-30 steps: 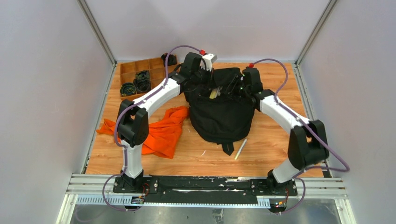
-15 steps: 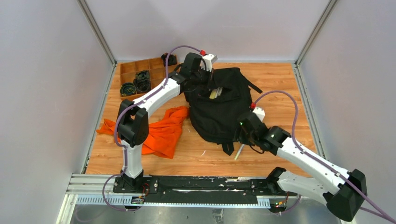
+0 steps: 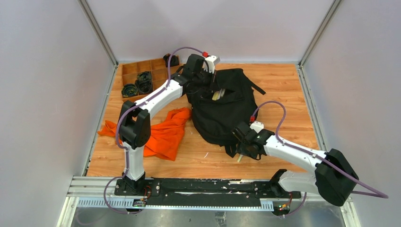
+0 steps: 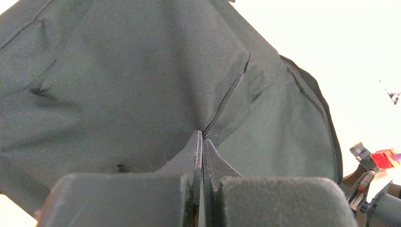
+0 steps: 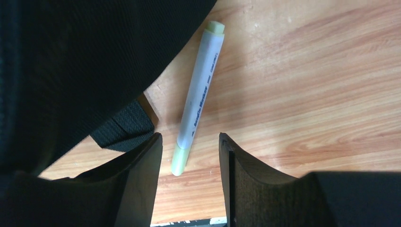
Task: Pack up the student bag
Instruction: Pick up the stationery from the center of the board.
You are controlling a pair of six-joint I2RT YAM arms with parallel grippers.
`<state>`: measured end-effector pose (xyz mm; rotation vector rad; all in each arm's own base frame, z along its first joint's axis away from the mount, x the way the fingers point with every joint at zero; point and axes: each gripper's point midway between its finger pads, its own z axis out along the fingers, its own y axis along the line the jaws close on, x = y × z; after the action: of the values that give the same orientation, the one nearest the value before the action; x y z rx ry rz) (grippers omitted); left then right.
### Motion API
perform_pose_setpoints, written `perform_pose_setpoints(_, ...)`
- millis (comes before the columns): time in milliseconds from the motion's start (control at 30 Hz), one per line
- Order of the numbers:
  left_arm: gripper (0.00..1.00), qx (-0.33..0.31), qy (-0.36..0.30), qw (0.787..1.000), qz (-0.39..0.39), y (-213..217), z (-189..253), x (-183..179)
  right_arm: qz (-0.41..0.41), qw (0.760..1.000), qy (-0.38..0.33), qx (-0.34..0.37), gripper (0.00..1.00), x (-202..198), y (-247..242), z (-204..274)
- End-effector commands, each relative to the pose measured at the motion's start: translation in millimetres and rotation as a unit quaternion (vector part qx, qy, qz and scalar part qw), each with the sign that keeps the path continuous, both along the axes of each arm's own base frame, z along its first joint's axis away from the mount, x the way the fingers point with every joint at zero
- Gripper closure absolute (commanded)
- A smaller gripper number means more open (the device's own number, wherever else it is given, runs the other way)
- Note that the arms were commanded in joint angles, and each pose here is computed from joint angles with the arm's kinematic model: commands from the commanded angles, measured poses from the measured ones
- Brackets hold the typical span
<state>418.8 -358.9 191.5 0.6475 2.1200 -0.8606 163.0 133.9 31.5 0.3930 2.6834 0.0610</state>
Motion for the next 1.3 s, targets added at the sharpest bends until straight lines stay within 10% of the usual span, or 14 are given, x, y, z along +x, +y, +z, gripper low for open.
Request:
perform_pose_setpoints(0,1.00,-0.010,-0.002,1.000,-0.006,-1.9,5.8,-2.5,-0.017,0.999,-0.028,0.000,0.50,22.2,2.2,2.7)
perform_pose_setpoints(300,1.00,-0.008,-0.004,1.000,-0.002,-0.6,7.6,-0.8,-0.035,0.999,0.013,-0.008,0.61,12.8,-0.6,-27.3)
perform_pose_setpoints(567,1.00,-0.013,-0.010,1.000,-0.003,-1.8,14.0,-0.8,-0.073,0.997,0.007,-0.004,1.00,-1.6,-26.1,-23.5)
perform_pose_setpoints(900,1.00,-0.016,-0.013,1.000,0.002,-1.7,15.1,1.1,-0.076,0.991,-0.111,-0.016,1.00,12.9,-60.0,59.0)
perform_pose_setpoints(1267,1.00,-0.030,-0.021,0.999,0.004,-4.1,25.9,2.7,0.087,0.962,-0.244,0.090,1.00,87.6,25.5,164.5)
